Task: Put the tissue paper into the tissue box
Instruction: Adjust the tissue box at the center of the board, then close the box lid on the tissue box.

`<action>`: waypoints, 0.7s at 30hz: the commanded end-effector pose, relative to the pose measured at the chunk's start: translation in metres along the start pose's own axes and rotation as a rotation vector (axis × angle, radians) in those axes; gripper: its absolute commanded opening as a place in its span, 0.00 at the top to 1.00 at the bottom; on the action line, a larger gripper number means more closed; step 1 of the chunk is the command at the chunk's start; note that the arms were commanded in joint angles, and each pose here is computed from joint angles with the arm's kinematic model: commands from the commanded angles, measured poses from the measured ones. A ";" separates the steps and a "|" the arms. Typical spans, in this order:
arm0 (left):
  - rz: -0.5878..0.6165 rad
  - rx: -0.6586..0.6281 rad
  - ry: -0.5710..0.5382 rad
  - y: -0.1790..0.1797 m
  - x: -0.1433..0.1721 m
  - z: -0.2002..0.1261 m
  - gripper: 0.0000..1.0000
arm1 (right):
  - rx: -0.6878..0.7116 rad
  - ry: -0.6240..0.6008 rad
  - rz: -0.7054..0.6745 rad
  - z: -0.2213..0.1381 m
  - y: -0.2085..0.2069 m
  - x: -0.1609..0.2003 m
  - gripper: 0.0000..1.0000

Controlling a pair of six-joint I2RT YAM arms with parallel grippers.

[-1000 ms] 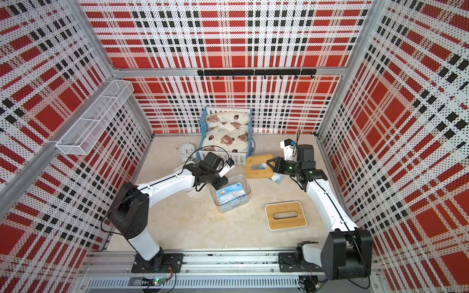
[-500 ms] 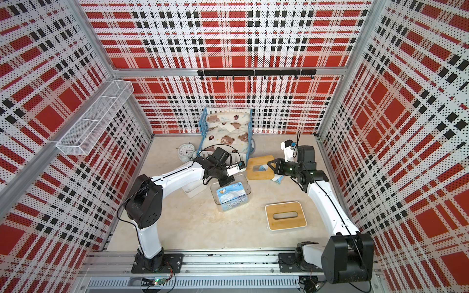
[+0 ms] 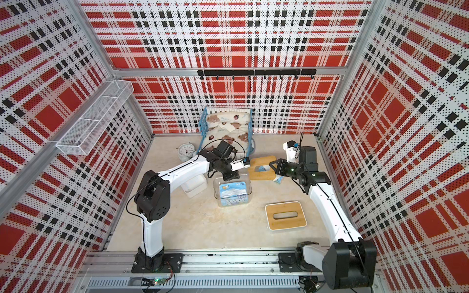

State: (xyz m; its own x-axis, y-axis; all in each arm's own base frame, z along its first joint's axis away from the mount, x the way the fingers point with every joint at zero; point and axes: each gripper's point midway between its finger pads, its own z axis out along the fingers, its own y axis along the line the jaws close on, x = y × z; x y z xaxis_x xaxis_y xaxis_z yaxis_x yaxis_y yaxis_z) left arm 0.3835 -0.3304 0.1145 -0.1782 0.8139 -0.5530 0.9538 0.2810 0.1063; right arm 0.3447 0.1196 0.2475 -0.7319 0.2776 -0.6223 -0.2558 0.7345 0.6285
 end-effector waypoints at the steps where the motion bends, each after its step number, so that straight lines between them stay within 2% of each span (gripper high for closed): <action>1: -0.175 -0.129 -0.157 0.031 -0.026 -0.048 0.57 | -0.134 -0.056 0.064 -0.005 0.025 -0.012 1.00; 4: -0.335 -0.247 -0.334 0.047 -0.036 -0.094 0.54 | -0.258 -0.051 0.128 0.000 0.040 -0.009 1.00; 6: -0.439 -0.340 -0.426 0.056 -0.031 -0.125 0.52 | -0.294 -0.027 0.144 0.007 0.047 -0.004 1.00; 10: -0.700 -0.473 -0.561 0.071 -0.003 -0.179 0.48 | -0.337 0.070 0.140 0.031 0.060 0.020 1.00; 13: -0.870 -0.472 -0.628 0.071 0.022 -0.196 0.45 | -0.395 0.132 0.152 0.045 0.069 0.034 1.00; 15: -0.940 -0.439 -0.654 0.067 0.036 -0.199 0.44 | -0.432 0.183 0.152 0.054 0.076 0.044 1.00; 19: -0.990 -0.409 -0.671 0.052 0.059 -0.200 0.42 | -0.413 0.279 0.119 0.070 0.072 0.065 1.00; 21: -1.034 -0.394 -0.672 0.044 0.069 -0.196 0.36 | -0.420 0.295 0.128 0.073 0.070 0.070 1.00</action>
State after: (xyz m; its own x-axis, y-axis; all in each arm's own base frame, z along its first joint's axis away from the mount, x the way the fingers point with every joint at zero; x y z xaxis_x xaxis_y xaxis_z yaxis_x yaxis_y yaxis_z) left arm 0.3746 -0.1613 0.2393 -0.5087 -0.1559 -0.8467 0.3091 0.8848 -0.3486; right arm 0.3262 0.2278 0.2045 -0.9124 0.1680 -0.3732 -0.2773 0.4170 0.8656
